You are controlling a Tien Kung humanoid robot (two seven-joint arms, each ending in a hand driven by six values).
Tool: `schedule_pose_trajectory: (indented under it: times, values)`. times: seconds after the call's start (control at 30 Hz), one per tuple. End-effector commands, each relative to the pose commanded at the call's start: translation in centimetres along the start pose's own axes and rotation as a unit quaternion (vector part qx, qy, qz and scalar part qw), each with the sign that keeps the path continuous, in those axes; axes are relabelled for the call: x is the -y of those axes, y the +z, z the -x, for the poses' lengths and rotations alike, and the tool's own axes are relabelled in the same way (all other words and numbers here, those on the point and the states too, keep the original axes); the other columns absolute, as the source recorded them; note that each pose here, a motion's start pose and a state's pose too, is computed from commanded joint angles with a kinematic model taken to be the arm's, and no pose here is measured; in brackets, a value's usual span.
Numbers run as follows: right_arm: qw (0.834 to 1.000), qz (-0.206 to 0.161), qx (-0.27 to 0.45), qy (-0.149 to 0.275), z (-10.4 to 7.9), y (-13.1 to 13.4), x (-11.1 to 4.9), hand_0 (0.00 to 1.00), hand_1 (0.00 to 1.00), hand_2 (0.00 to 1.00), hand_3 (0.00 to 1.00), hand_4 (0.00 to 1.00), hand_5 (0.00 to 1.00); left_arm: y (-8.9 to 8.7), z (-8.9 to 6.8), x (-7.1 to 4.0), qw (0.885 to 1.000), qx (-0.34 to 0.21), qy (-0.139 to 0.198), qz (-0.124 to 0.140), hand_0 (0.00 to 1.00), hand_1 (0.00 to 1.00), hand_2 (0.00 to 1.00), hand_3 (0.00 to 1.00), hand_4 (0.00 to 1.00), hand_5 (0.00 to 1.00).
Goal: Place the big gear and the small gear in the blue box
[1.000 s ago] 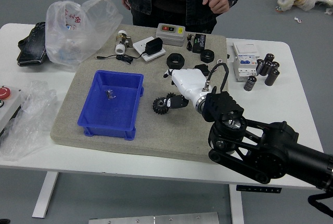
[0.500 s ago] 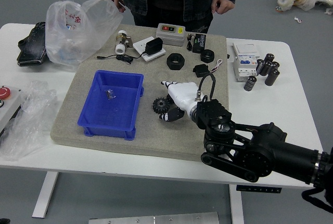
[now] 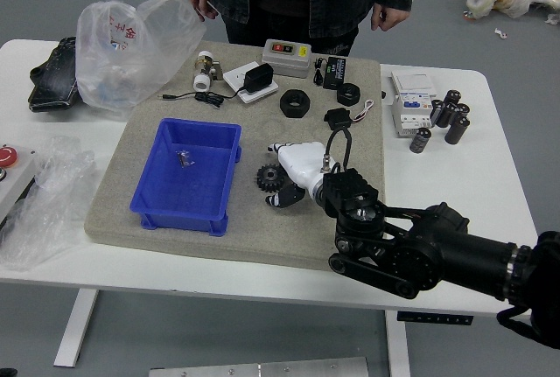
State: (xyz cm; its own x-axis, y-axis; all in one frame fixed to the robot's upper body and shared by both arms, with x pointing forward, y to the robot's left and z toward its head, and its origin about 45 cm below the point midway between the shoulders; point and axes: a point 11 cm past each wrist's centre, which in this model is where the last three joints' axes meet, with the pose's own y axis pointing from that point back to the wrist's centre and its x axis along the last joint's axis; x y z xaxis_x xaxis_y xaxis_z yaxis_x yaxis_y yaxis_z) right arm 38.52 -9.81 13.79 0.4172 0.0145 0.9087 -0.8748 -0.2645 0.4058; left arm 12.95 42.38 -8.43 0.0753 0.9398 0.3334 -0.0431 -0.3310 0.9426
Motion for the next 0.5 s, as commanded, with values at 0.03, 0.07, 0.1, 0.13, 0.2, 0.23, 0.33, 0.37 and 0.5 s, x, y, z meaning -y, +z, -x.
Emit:
schedule_pose_trajectory:
  times: [0.03,0.07,0.1,0.13,0.2,0.23,0.33,0.37,0.5]
  values:
    - [1.000,-0.001,0.001,0.000,0.1,0.0,0.0,0.448,0.667,0.758,0.672,0.590,0.215,0.0,0.0,0.0,1.000,0.000,0.000,0.000,0.647,0.626,0.584,0.689,0.726,0.393]
    - [1.000,-0.003,0.002,0.001,0.1,0.0,0.0,0.446,0.656,0.690,0.540,0.617,0.066,0.0,0.0,0.0,1.000,0.000,0.000,0.000,0.647,0.626,0.584,0.690,0.725,0.392]
    - [1.000,-0.004,0.003,0.002,0.1,-0.1,0.0,0.446,0.656,0.690,0.540,0.617,0.066,0.0,0.0,0.0,1.000,0.000,0.000,0.000,0.647,0.626,0.584,0.690,0.725,0.392]
    - [1.000,-0.006,0.004,0.003,0.1,-0.1,0.0,0.446,0.656,0.690,0.540,0.617,0.066,0.0,0.0,0.0,1.000,0.000,0.000,0.000,0.647,0.626,0.584,0.690,0.725,0.392]
    - [1.000,-0.008,0.007,0.006,0.0,-0.1,0.0,0.446,0.656,0.690,0.540,0.617,0.066,0.0,0.0,0.0,1.000,0.000,0.000,0.001,0.647,0.626,0.584,0.690,0.725,0.392]
    - [1.000,-0.009,0.009,0.008,0.0,0.0,0.0,0.441,0.654,0.665,0.434,0.580,0.076,0.0,0.0,0.0,1.000,0.000,0.000,0.001,0.647,0.626,0.584,0.689,0.724,0.393]
    - [1.000,-0.011,0.014,0.013,-0.3,0.1,0.0,0.441,0.654,0.665,0.434,0.580,0.076,0.1,0.1,0.0,1.000,0.000,0.000,0.002,0.647,0.626,0.584,0.689,0.724,0.393]
    - [1.000,-0.011,0.016,0.015,-0.4,0.1,0.0,0.441,0.654,0.665,0.434,0.580,0.076,0.1,0.1,0.0,1.000,0.000,-0.001,0.002,0.647,0.626,0.584,0.689,0.724,0.393]
    - [0.999,-0.008,0.022,0.024,-1.1,0.4,0.1,0.438,0.653,0.663,0.424,0.526,0.064,0.1,0.1,0.0,1.000,0.001,-0.001,0.002,0.647,0.625,0.583,0.690,0.723,0.393]
